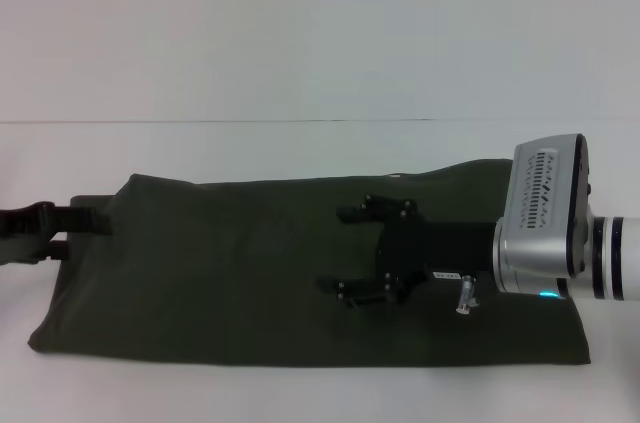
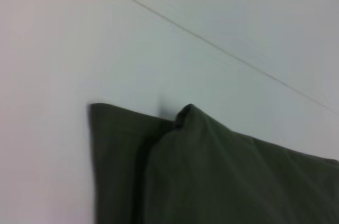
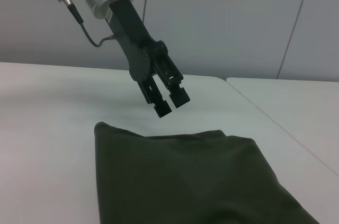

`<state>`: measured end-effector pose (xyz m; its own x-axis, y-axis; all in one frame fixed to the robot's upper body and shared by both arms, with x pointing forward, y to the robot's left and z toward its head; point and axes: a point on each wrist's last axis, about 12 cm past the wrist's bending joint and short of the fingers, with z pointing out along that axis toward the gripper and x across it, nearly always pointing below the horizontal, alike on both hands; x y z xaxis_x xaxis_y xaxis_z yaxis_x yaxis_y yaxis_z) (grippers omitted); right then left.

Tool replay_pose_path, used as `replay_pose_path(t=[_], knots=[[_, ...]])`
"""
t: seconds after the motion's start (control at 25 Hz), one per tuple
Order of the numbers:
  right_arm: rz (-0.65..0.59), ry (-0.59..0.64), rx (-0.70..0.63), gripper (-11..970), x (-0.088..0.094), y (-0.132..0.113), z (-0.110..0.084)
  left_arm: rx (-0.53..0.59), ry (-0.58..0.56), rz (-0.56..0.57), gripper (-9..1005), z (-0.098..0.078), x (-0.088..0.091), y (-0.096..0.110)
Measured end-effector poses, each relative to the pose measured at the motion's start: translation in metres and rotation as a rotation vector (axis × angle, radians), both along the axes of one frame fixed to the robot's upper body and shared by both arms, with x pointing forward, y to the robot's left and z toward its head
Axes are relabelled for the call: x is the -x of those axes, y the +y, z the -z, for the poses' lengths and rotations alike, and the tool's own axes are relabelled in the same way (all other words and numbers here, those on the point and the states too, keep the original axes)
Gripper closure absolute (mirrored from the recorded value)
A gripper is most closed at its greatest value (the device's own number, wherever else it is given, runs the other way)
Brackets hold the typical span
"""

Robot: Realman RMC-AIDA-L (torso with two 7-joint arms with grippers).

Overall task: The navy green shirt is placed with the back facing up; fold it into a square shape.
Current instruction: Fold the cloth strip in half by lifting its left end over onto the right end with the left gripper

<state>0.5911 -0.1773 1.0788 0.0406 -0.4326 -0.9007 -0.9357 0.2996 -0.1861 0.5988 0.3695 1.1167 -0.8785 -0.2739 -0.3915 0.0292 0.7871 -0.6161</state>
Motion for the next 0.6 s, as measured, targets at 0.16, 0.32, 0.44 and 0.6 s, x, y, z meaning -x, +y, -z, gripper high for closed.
replay_pose_path(t=[0.16, 0.32, 0.44, 0.6], knots=[[0.001, 0.004, 0.001, 32, 0.0003, 0.0003, 0.001, -0.051, 0.015, -0.002, 165, 0.0057, 0.0003, 0.0021], [0.0, 0.007, 0.002, 32, 0.0005, 0.0006, 0.0013, -0.077, -0.015, 0.014, 163, 0.0063, -0.0005, 0.0022], [0.003, 0.01, 0.006, 32, 0.0005, 0.0008, 0.0022, -0.082, -0.026, -0.005, 161, 0.0068, -0.0011, 0.0046], [0.01, 0.012, 0.011, 32, 0.0002, 0.0004, 0.0031, -0.099, -0.026, -0.019, 160, 0.0109, -0.0013, 0.0048]])
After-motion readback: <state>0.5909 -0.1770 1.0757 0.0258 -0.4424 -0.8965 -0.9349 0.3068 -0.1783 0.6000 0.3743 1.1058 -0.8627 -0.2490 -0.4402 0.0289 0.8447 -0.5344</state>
